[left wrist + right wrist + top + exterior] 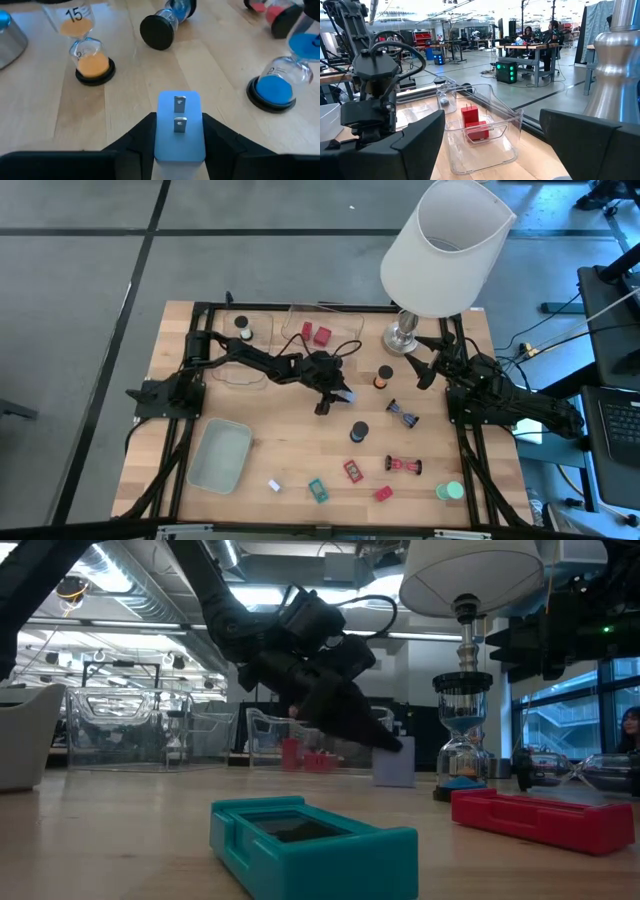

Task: Pick & Place Office items
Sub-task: Put the violet charger adapter into the right transparent bin

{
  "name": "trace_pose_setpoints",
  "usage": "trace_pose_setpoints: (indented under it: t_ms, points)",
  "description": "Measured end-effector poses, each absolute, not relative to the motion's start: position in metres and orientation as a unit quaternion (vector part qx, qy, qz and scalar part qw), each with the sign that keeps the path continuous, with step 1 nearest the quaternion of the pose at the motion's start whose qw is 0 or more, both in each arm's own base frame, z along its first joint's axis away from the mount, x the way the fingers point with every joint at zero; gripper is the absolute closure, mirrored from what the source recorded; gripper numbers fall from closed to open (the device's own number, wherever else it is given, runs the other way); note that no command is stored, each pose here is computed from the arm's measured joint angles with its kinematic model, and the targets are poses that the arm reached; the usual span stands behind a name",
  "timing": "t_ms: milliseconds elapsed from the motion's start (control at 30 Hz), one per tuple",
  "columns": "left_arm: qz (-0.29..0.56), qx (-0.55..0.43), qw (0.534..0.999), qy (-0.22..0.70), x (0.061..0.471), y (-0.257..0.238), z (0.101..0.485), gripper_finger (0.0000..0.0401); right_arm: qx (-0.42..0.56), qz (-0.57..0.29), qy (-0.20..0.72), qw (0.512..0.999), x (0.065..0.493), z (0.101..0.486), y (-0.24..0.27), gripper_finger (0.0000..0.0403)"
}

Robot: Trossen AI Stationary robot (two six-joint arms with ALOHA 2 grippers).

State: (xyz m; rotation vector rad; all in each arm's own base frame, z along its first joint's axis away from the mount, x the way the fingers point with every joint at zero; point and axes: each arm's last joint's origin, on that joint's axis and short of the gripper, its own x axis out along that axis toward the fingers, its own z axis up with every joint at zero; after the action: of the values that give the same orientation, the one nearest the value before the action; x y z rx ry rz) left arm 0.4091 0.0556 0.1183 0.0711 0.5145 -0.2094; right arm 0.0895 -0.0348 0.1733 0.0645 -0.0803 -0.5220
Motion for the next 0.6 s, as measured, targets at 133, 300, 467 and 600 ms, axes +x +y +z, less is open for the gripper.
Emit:
trace_pose_setpoints:
  t_ms: [133, 300, 467, 600]
  points:
    - [-0.091, -0.003, 0.964, 0.248, 0.41, 0.054, 0.12, 0.0281, 0.032, -0.258, -0.04, 0.965, 0.09, 0.173, -0.035, 0.0076]
    - [-0.018, -0.016, 0.975, 0.219, 0.411, 0.049, 0.148, 0.028, 0.032, -0.258, -0.04, 0.965, 0.089, 0.173, -0.035, 0.0076]
    - [0.086, 0.016, 0.982, 0.169, 0.404, 0.047, 0.191, 0.028, 0.032, -0.257, -0.04, 0.965, 0.09, 0.173, -0.035, 0.0076]
    - [0.195, 0.037, 0.971, 0.135, 0.392, 0.059, 0.223, 0.0279, 0.032, -0.257, -0.04, 0.965, 0.09, 0.173, -0.035, 0.0076]
